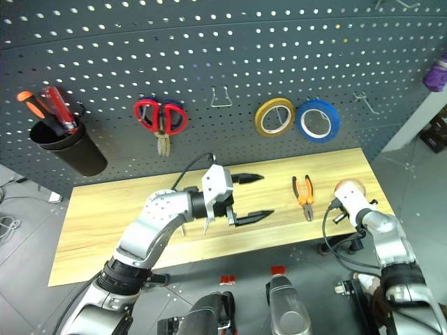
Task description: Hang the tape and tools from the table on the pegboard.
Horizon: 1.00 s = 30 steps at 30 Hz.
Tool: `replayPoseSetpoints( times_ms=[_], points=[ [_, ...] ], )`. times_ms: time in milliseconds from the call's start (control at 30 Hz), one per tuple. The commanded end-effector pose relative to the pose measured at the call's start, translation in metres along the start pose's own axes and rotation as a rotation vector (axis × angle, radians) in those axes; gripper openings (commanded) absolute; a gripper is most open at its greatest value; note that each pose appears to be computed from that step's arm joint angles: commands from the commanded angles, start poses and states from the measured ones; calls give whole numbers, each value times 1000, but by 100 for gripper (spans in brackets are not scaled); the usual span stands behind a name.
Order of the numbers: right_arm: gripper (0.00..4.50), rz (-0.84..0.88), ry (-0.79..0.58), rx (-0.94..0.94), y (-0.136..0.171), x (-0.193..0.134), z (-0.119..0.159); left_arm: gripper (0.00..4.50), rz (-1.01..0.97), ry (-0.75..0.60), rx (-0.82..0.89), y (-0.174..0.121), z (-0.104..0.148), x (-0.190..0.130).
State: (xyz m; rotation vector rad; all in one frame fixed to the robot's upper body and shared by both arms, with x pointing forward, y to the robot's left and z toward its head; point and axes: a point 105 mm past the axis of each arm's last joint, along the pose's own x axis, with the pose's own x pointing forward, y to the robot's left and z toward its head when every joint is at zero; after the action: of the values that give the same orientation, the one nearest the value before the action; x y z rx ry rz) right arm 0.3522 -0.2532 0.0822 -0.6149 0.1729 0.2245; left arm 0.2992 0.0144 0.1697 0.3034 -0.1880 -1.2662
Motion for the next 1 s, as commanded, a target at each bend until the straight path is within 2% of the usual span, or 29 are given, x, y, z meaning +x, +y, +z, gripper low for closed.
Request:
replayPoseSetpoints(
  times_ms=[33,167,367,500,667,800,1000],
  points=[
    [8,-202,-288,-15,-24,-15,75,450,39,-20,76,6,17,12],
    [8,-279,-359,40,-46,-7,99,450,105,-20,145,16,24,20],
    [8,-317,-396,225,-94,30,123,450,161,-19,157,24,25,23],
    [8,-249,-377,407,-104,53,126,450,179,-16,162,27,25,20],
    [8,-135,-381,578,-101,68,134,450,202,4,164,31,20,14],
    [116,-96,-294,521,-86,74,120,450,233,51,170,37,10,0],
    [323,23,-32,430,-11,65,68,450,323,211,116,53,-26,-58]
  ],
)
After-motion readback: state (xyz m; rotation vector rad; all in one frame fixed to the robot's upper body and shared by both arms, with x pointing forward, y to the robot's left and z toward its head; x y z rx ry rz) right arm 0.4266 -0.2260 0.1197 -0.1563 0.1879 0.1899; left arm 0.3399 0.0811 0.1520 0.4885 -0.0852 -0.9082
